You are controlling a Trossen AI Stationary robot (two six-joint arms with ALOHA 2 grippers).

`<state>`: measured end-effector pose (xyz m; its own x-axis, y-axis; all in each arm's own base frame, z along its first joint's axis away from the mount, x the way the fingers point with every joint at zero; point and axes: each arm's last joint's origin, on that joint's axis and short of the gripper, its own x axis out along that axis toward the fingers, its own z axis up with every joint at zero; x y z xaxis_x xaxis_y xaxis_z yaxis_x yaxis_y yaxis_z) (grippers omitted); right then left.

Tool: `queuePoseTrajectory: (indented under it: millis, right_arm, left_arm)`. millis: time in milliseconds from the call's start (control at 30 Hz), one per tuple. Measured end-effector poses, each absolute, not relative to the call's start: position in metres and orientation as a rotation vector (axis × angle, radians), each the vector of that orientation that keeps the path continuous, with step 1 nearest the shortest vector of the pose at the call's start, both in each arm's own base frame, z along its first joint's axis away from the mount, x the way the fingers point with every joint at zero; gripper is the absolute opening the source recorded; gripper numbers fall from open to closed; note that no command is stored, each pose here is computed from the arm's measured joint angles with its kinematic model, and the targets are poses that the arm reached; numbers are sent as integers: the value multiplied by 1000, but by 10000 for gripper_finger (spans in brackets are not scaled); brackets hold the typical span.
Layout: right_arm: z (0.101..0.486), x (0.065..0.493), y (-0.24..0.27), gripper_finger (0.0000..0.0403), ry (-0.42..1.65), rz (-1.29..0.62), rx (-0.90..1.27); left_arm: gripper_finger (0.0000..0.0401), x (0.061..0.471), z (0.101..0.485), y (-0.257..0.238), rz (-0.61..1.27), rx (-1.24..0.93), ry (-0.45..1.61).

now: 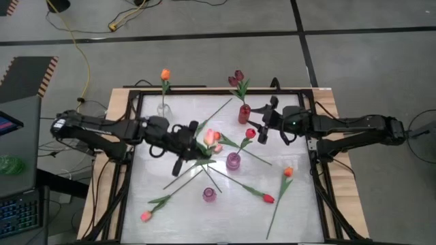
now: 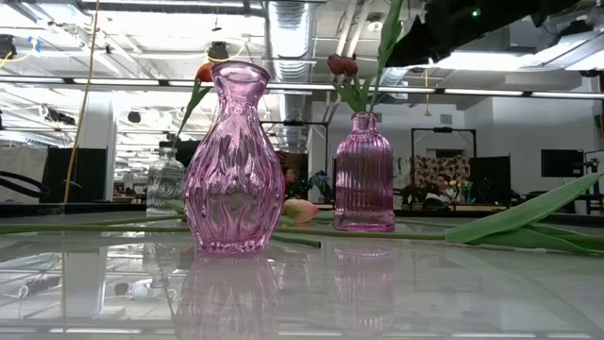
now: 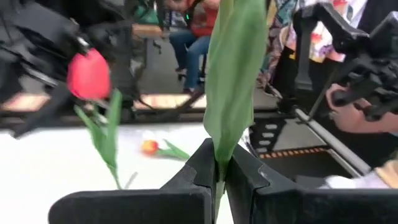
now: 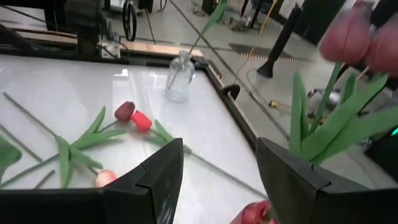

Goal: Sort flowers into vase by color
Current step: Put the top right pink flower into the bottom purple vase

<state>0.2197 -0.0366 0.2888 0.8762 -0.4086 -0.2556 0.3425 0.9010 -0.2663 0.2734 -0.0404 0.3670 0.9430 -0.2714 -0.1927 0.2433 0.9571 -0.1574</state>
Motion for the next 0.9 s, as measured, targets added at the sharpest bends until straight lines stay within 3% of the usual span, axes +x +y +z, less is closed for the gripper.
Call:
queuePoseTrajectory:
  millis: [900]
  right_arm:
    - [274, 214, -35, 230, 451, -399, -76]
  left_arm:
    - [4, 291, 335, -104, -189, -222, 312]
